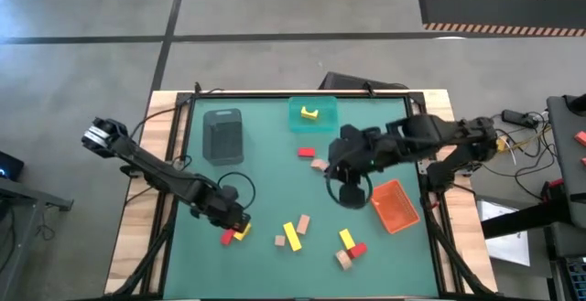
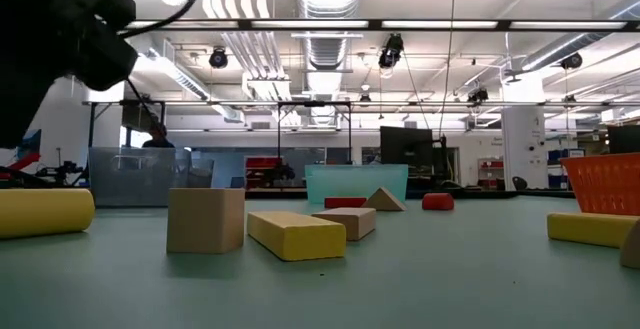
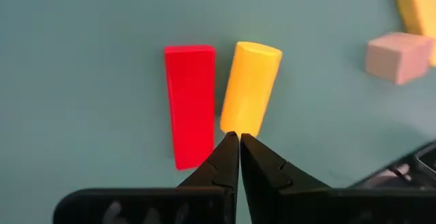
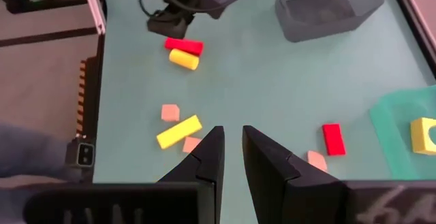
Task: Sort & place blocks by color
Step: Put the red block into the black bin, then put the light brown block into the orange bin
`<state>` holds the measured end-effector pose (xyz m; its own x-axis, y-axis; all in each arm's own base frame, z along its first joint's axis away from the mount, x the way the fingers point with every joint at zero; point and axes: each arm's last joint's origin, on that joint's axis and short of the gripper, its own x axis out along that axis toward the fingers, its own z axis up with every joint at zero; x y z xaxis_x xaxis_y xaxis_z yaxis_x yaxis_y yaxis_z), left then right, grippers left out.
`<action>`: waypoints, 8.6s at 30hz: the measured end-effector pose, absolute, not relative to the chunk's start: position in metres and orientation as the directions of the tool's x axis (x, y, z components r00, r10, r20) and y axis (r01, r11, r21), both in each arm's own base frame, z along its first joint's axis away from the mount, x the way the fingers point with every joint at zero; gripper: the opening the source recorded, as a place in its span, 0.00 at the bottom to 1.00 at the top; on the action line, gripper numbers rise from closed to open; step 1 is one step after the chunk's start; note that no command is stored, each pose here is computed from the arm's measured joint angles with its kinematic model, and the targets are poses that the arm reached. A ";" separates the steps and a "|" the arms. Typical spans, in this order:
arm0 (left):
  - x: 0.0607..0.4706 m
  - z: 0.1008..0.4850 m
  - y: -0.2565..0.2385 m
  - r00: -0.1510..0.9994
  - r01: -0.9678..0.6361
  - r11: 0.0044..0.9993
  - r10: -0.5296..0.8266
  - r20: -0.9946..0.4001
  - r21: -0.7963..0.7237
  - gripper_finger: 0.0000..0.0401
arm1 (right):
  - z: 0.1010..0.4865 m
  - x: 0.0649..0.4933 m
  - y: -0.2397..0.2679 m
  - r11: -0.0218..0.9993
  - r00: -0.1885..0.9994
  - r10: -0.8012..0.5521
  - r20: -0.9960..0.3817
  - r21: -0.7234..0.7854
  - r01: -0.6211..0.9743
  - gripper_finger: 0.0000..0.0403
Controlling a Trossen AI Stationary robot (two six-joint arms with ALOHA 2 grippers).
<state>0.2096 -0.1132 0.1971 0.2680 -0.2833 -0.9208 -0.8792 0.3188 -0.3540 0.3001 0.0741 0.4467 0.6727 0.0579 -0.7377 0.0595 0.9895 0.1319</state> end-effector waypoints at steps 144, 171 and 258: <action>0.184 0.197 0.209 -0.001 -0.977 0.211 0.096 -0.995 0.021 0.34 | 0.447 0.292 0.106 0.978 0.730 -0.070 -0.680 0.098 0.185 0.11; 0.184 0.203 0.206 0.031 -0.966 0.258 0.101 -0.994 -0.004 0.56 | 0.446 0.295 0.103 0.955 0.725 -0.080 -0.684 0.156 0.252 0.11; 0.223 0.342 0.046 0.834 -0.488 0.679 0.178 -0.521 -0.548 0.57 | 0.159 0.309 -0.076 0.953 0.541 0.003 -0.841 0.166 0.254 0.67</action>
